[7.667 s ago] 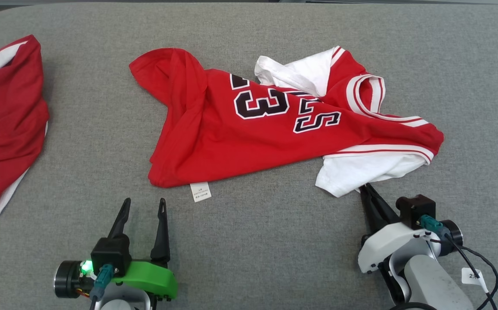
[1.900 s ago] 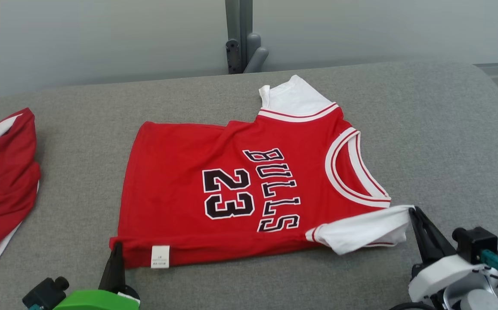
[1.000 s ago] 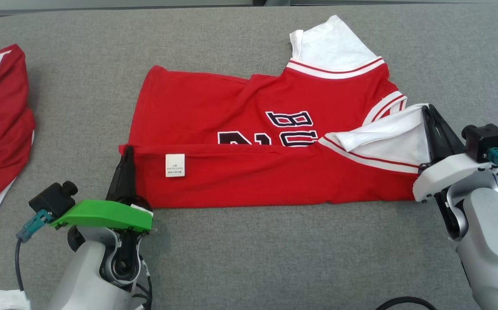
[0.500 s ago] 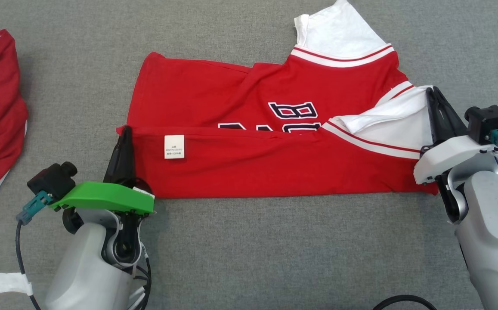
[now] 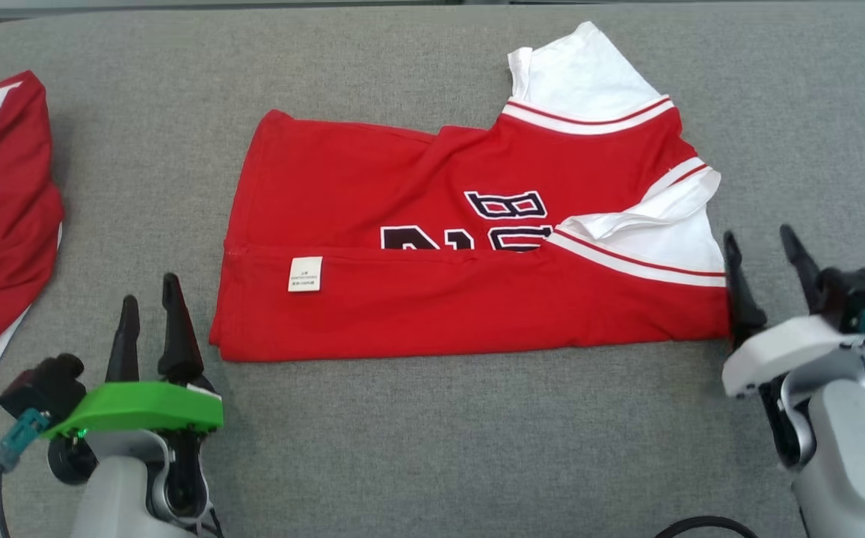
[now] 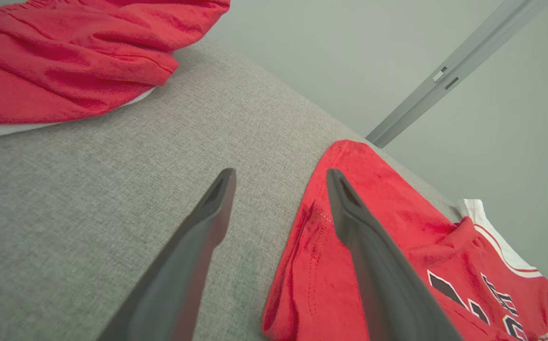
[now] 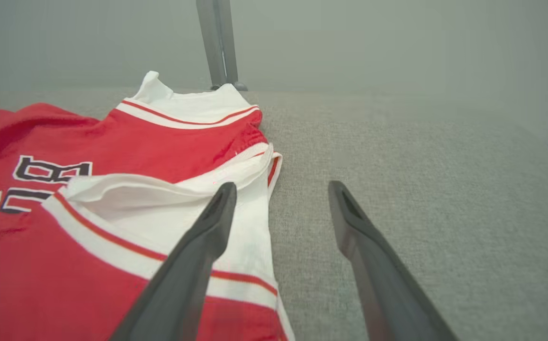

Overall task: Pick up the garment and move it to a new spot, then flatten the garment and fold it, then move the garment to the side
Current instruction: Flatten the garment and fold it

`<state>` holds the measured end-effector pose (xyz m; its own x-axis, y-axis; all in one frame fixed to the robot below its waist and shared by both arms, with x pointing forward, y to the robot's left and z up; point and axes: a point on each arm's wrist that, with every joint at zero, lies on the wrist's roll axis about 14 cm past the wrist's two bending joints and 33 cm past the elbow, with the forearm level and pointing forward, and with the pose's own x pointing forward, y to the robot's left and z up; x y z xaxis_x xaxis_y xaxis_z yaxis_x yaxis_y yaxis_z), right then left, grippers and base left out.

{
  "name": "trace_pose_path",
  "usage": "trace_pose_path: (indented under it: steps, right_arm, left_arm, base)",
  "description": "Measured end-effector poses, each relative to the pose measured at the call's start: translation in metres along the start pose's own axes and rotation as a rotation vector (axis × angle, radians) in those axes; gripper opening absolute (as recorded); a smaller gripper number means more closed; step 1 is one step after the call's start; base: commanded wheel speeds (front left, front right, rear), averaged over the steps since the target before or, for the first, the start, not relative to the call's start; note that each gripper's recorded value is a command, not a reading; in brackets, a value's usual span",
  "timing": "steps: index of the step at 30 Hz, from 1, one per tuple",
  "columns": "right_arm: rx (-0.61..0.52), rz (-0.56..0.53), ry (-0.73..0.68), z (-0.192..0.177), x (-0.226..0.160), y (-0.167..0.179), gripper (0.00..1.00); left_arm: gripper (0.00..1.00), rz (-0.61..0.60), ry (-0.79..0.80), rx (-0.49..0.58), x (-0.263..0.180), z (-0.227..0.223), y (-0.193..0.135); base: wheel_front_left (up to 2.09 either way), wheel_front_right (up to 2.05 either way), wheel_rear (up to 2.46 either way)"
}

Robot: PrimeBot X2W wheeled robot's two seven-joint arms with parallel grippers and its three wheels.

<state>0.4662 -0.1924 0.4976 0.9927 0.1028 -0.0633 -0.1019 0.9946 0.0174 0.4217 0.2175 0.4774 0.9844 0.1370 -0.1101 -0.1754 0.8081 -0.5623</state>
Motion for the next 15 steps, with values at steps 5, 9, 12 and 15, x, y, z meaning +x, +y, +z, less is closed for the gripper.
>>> trace_pose_path:
  steps: [5, 9, 12, 15]
  right_arm:
    - [0.044, -0.004, 0.11, -0.038, -0.042, 0.005, 1.0]
    - [0.06, -0.018, 0.154, -0.052, -0.058, 0.004, 1.0]
    - [0.07, -0.023, 0.173, -0.058, -0.06, 0.004, 1.0]
    - [0.091, -0.029, 0.209, -0.069, -0.062, 0.006, 1.0]
  left_arm:
    - [1.0, 0.018, 0.056, 0.033, -0.028, -0.019, 0.01]
    - [1.0, 0.014, 0.091, 0.036, -0.038, -0.03, 0.01]
    - [1.0, 0.007, 0.107, 0.037, -0.042, -0.035, 0.008]
    - [1.0, 0.005, 0.111, 0.037, -0.043, -0.036, 0.007]
  base:
    - [0.0, 0.0, 0.0]
    - [0.0, 0.0, 0.0]
    - [0.0, 0.0, 0.0]
    - [0.0, 0.0, 0.0]
